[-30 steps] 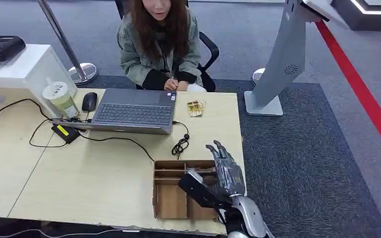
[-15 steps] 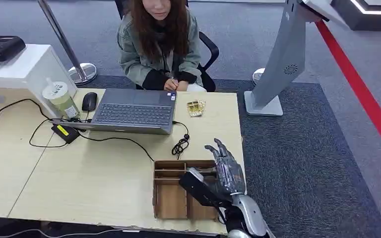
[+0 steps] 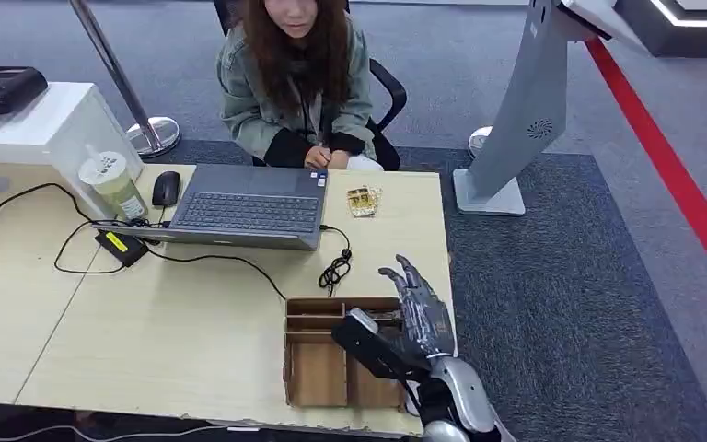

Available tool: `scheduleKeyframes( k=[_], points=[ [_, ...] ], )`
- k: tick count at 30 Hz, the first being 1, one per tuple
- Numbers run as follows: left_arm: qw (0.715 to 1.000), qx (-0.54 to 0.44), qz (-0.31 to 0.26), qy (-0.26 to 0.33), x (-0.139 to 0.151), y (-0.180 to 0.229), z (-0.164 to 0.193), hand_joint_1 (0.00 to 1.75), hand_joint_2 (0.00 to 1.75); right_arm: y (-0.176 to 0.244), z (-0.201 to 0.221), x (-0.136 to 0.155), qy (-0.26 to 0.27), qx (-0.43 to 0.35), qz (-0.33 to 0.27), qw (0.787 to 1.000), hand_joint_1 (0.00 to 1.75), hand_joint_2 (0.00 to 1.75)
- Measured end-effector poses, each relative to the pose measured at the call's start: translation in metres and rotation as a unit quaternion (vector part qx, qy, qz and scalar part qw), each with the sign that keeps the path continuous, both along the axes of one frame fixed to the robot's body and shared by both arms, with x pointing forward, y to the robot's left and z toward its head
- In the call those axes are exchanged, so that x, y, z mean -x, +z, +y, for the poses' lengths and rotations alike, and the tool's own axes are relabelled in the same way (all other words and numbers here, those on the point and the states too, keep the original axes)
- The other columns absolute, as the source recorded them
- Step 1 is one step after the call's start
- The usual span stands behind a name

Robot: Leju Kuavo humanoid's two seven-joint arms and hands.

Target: Pass the card to the sensor for recognition and then transmit it.

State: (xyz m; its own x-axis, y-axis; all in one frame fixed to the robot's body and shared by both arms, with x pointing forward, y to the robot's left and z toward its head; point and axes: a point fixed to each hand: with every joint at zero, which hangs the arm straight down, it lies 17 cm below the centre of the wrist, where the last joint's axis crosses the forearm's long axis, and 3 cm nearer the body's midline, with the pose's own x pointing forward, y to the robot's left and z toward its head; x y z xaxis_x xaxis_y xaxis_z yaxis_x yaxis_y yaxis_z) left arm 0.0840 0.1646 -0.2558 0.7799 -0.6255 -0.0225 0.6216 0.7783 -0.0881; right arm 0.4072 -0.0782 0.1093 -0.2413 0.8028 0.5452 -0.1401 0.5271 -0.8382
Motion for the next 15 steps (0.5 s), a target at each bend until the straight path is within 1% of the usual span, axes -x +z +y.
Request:
scheduleKeyframes(
  k=[7,12,13,14,15],
  points=[
    [1.000,0.000,-0.001,-0.001,0.000,0.000,0.000,0.00,1.75,-0.005,0.002,-0.001,0.006,0.004,0.005,1.000,0.47,1.75],
    [1.000,0.001,-0.002,-0.001,-0.001,0.000,0.000,0.00,1.75,-0.011,0.002,-0.001,0.006,0.007,0.011,1.000,0.52,1.75],
    [1.000,0.001,-0.002,-0.001,-0.001,0.000,0.000,0.00,1.75,-0.012,0.002,-0.001,0.007,0.008,0.012,1.000,0.66,1.75],
    [1.000,0.001,-0.002,-0.001,-0.001,0.000,0.000,0.00,1.75,-0.013,0.002,-0.002,0.007,0.008,0.013,1.000,1.05,1.75],
    [1.000,0.001,-0.002,-0.001,-0.001,0.000,0.000,0.00,1.75,-0.013,0.002,-0.002,0.007,0.008,0.013,1.000,1.05,1.75]
  ],
)
